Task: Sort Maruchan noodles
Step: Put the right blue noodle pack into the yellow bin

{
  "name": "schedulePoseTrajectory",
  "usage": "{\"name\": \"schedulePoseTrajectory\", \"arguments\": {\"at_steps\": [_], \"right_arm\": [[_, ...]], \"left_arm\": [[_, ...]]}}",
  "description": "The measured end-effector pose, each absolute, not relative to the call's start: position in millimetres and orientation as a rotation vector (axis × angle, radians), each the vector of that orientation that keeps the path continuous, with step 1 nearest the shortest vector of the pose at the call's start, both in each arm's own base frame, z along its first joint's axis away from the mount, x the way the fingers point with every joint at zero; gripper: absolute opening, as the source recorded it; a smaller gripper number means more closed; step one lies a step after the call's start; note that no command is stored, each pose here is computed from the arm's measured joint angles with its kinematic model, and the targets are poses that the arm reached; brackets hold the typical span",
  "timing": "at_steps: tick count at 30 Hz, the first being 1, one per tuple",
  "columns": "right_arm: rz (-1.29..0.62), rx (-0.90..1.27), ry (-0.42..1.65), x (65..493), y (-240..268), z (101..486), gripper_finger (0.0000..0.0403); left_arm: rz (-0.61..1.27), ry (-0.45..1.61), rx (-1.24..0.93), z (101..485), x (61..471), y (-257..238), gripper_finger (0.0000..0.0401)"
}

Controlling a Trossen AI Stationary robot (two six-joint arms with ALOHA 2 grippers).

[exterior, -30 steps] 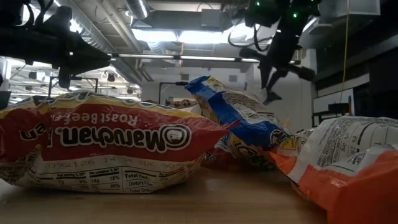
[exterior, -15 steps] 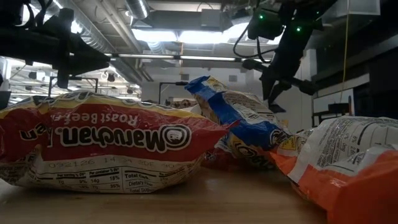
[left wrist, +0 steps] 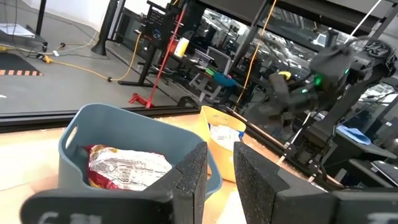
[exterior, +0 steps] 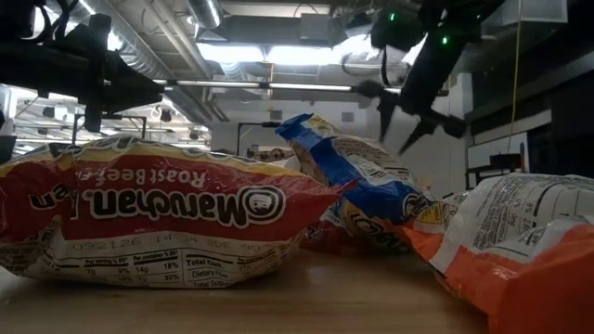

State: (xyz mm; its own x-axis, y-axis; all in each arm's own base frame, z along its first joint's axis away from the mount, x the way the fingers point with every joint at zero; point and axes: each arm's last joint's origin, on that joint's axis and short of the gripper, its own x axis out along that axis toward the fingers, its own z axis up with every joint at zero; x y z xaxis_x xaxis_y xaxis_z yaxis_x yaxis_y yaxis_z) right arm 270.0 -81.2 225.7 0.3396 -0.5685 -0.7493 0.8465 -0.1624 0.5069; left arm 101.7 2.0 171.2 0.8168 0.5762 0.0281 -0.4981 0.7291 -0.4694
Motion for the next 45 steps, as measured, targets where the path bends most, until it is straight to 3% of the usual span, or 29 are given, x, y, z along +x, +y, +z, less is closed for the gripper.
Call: {"name": "schedulePoseTrajectory", "arguments": {"at_steps": [4,9,12,18,24,36,45], "right_arm": [[-0.928,0.954,0.518,268.1,-75.1,247.0,0.0193],[-0.469,0.847,0.756,255.4,-56.9,262.7,0.0217],[-0.335,0.765,0.890,248.6,-37.0,261.4,0.0220],[-0.219,0.629,1.135,239.5,8.4,249.0,0.0221],[-0.155,0.488,1.181,235.8,51.9,244.1,0.0223],[-0.169,0.314,1.236,224.2,90.3,233.5,0.0341],[-0.163,0.216,1.415,235.4,107.1,195.3,0.0353]], "left_arm": [[0.595,-0.176,-0.464,171.2,101.7,2.0,0.0073],[0.596,-0.171,-0.446,171.2,101.7,2.0,0.0073],[0.597,-0.168,-0.437,171.2,101.7,2.0,0.0073],[0.591,-0.167,-0.438,171.2,101.8,1.9,0.0073],[0.592,-0.167,-0.438,171.2,101.7,1.9,0.0073],[0.596,-0.151,-0.430,169.6,101.8,1.9,0.0073],[0.604,-0.134,-0.422,167.7,101.7,2.0,0.0073]]}}
